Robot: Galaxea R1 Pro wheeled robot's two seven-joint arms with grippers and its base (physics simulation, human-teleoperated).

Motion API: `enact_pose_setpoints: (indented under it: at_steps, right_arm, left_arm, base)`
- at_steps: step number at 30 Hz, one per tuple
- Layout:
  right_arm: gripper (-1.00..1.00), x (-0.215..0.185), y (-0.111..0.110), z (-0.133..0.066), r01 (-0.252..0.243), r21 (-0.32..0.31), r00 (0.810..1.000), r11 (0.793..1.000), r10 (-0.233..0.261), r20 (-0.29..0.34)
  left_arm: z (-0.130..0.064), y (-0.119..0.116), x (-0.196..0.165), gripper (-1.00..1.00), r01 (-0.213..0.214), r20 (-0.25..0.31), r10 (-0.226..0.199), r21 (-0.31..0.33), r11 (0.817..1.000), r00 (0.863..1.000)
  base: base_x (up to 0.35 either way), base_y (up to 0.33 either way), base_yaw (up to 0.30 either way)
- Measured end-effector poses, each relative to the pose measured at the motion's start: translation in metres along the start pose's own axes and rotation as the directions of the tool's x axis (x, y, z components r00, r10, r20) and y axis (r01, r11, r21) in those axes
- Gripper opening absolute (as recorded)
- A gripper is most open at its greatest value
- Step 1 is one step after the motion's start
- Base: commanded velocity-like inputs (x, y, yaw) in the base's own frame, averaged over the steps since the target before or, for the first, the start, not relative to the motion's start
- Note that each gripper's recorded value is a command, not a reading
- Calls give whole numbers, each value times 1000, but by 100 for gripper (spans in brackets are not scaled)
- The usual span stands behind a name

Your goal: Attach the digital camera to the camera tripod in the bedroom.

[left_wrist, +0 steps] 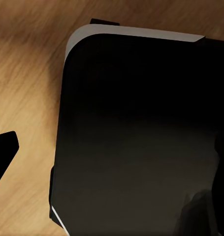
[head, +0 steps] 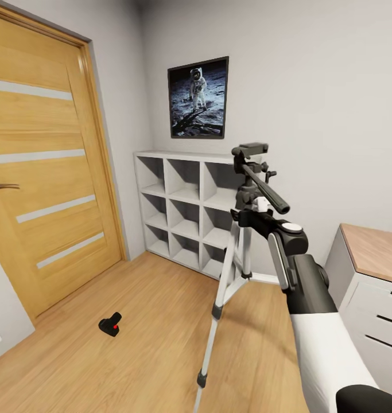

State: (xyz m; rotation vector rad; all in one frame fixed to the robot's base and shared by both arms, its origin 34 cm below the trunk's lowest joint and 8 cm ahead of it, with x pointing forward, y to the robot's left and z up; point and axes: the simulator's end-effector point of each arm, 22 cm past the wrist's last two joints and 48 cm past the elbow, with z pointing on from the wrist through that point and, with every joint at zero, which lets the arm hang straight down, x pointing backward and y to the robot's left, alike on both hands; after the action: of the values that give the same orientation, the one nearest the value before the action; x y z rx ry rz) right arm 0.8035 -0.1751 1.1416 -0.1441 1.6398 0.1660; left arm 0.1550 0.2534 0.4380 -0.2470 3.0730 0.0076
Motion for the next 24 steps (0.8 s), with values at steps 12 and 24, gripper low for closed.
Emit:
enact_pose_setpoints:
  at_steps: [12,24]
  right_arm:
    - [-100,17,-1,11,-1,-2,1000,1000,1,-7]
    - [-100,36,-1,29,9,-8,999,1000,-8,50]
  left_arm:
    - [0,0,0,100,1,0,-1,0,1000,1000]
    - [0,0,0,100,1,1,-1,0,1000,1000]
  base:
    - [0,0,0]
    - [0,0,0]
